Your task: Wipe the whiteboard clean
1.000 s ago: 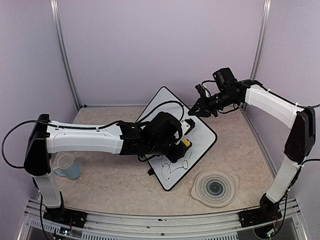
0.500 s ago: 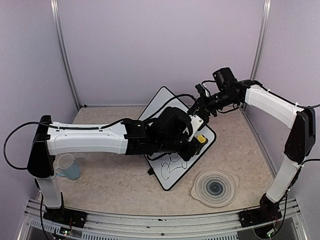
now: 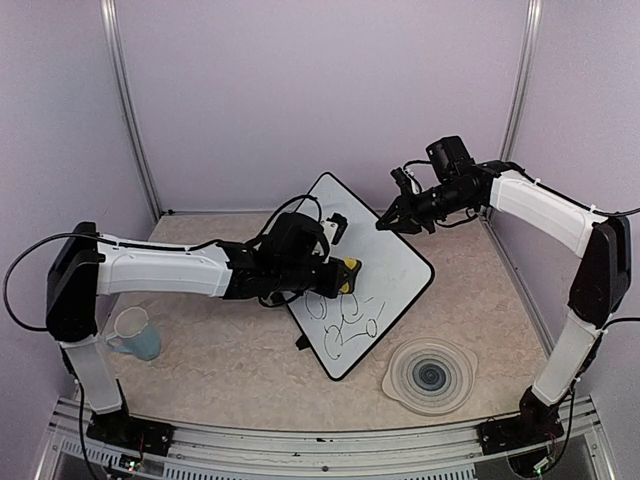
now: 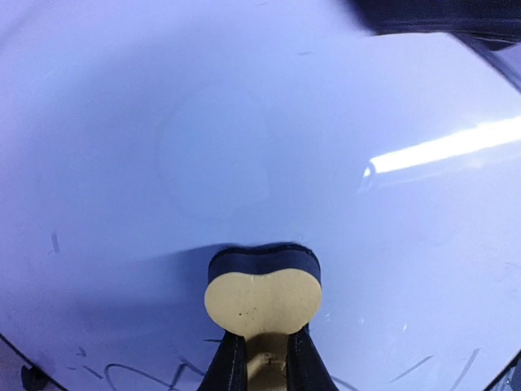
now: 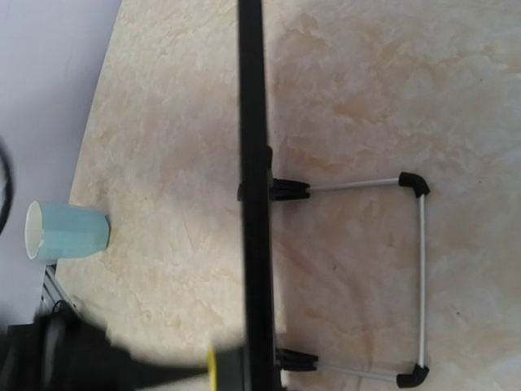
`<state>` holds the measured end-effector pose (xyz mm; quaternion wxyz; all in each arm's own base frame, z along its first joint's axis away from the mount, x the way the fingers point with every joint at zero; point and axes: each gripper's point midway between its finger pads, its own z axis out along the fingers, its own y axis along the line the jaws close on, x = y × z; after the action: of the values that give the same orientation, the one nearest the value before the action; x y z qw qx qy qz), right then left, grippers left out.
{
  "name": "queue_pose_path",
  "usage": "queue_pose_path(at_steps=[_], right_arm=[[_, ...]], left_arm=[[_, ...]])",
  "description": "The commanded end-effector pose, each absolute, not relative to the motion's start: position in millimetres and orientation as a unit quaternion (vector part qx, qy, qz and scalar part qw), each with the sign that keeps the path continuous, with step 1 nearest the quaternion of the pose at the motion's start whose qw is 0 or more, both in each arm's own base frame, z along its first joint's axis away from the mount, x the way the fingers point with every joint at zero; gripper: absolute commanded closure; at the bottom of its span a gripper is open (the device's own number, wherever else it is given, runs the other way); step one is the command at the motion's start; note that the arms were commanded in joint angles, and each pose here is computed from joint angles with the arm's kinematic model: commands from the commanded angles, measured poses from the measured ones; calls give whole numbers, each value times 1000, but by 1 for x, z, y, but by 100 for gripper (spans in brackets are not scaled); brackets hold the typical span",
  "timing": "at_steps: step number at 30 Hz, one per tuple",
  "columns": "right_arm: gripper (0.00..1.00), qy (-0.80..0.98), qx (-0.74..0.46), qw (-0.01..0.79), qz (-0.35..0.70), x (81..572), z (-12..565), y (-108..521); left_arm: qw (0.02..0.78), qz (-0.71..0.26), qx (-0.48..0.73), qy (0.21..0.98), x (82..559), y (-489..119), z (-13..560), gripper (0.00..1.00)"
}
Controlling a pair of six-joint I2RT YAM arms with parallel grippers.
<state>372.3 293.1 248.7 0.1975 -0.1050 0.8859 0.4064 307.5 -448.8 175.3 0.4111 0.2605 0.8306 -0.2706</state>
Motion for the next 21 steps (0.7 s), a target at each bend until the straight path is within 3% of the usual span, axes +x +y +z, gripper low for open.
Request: queue_pose_path(at_steps=[1,6,15,21], right_arm=[[100,878,-89,193,430,369,261,302],[100,877,-90,195,429,369,262,302],[100,877,-87,199,428,370,261,301],[100,876,-89,202,428,370,263,301]], left_arm=[[349,-170,201,899,329,-382,79,100],[324,-162,181,914,332,-363,51,100],[365,-321,343,804,243,-478,140,100],[344,-341,306,820,245,-474,126,100]])
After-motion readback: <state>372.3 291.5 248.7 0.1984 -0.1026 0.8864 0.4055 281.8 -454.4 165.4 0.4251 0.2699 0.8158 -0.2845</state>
